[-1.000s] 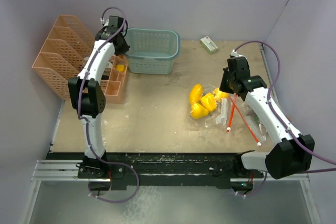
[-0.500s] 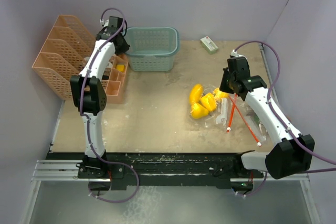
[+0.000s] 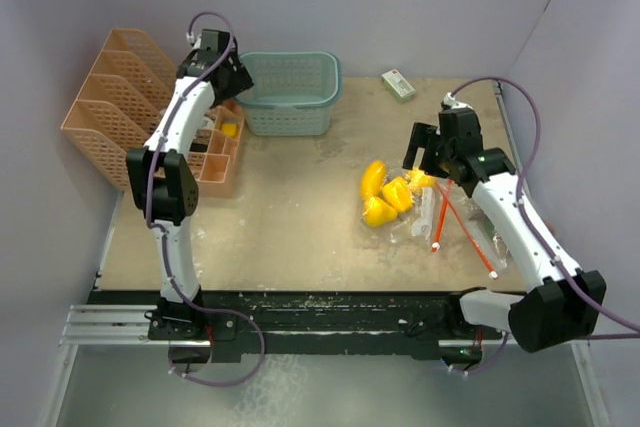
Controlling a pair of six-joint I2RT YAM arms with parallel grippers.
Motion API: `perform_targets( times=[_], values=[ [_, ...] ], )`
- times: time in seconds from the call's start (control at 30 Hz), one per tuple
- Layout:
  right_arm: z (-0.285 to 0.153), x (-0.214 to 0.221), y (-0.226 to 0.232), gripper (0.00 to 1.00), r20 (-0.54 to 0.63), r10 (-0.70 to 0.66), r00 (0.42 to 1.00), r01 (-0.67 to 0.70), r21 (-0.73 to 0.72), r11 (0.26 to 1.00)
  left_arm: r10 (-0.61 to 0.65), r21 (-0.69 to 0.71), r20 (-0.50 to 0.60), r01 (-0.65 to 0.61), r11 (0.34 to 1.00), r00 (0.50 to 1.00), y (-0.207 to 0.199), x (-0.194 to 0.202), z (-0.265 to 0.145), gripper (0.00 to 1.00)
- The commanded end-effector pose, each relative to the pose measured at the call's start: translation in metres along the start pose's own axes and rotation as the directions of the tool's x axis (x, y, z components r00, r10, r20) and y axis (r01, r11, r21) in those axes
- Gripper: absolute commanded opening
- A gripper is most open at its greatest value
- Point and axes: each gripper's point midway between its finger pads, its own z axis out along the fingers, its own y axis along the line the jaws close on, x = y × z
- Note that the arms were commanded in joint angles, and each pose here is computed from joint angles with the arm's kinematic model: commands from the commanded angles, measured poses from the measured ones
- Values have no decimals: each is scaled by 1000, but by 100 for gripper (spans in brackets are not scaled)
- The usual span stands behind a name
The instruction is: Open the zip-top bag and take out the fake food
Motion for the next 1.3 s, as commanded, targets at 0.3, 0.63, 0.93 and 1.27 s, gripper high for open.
perform_targets(
  times=[0.3,0.63,0.93,1.27],
  values=[
    [-29,-18,-11,94,98,135,986,-138,30,990,-12,203,258,-42,978,966,-54,-1,-168,80],
    [4,53,-16,90,-181,248,952,-248,25,969,282,370,-16,-256,893,959,-156,213,-185,80],
    [29,105,-41,81,-307,274,911,-244,131,961,411,411,-48,-357,839,910,-180,265,-193,79],
    [45,89,-36,3,-324,196,926,-180,79,981,400,396,-73,-342,852,914,-153,275,-202,79]
  ],
)
